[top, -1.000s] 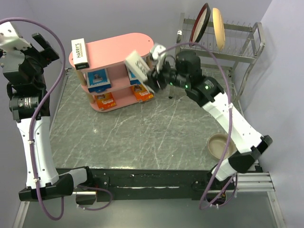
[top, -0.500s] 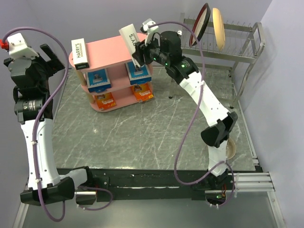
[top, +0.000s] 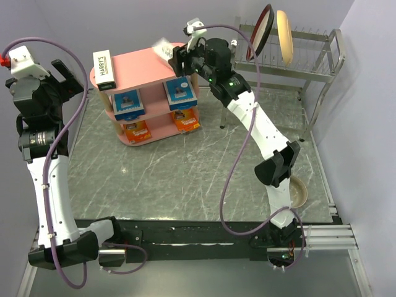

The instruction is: Place and organize the shaving razors onto the shelf

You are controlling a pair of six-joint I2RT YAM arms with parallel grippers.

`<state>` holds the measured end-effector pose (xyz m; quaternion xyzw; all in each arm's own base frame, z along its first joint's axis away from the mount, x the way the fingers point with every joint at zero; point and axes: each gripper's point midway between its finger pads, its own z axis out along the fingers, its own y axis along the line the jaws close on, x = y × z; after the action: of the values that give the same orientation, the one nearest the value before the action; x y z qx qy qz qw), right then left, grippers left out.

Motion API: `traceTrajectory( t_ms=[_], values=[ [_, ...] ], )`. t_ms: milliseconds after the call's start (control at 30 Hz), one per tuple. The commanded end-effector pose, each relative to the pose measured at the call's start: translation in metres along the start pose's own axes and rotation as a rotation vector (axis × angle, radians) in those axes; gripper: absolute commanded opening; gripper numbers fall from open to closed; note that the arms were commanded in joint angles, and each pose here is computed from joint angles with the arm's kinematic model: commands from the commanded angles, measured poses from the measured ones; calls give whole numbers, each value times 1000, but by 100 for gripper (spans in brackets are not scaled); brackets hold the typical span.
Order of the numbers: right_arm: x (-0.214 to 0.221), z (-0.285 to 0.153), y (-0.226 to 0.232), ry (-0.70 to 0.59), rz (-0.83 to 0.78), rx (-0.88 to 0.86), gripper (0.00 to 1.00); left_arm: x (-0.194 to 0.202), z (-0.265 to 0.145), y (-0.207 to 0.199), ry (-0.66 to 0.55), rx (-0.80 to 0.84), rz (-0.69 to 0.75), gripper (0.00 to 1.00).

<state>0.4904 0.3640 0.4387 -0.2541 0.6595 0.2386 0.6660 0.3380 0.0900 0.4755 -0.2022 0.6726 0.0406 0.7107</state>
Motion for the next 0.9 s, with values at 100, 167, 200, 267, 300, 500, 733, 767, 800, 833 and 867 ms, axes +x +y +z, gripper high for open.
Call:
traceTrajectory(
  t_ms=[100, 167, 200, 267, 300, 500, 733, 767, 800, 833, 867],
  values=[
    [-12, 20, -17, -97, 16, 70, 69, -10, -7, -5, -27, 30, -27, 99],
    [-12, 21, -18, -100, 24, 80, 69, -11, -7, -3, -27, 25, -28, 99],
    [-12, 22, -20, -102, 30, 86, 70, -11, -7, -3, -29, 24, -28, 99],
    [-9, 22, -23, -97, 44, 112, 69, -12, -8, -2, -31, 21, -28, 99],
    [-10, 21, -25, -97, 52, 120, 70, -11, -7, -1, -30, 21, -31, 99],
    [-32, 10, -28, -150, 100, 155, 80, -9, -8, 2, -26, 17, -48, 99],
    [-53, -1, -7, -184, 76, 90, 85, -13, -9, 1, -34, 23, -64, 99],
    [-50, -1, -4, -173, 71, 86, 85, -15, -9, 0, -36, 25, -66, 99],
    [-47, -1, -1, -160, 63, 83, 86, -14, -8, 0, -34, 26, -65, 99],
    [-44, -1, 5, -151, 64, 80, 86, -15, -8, 0, -36, 25, -67, 99],
    [-37, 0, 8, -129, 38, 77, 87, -15, -8, 0, -37, 27, -69, 99]
  ],
)
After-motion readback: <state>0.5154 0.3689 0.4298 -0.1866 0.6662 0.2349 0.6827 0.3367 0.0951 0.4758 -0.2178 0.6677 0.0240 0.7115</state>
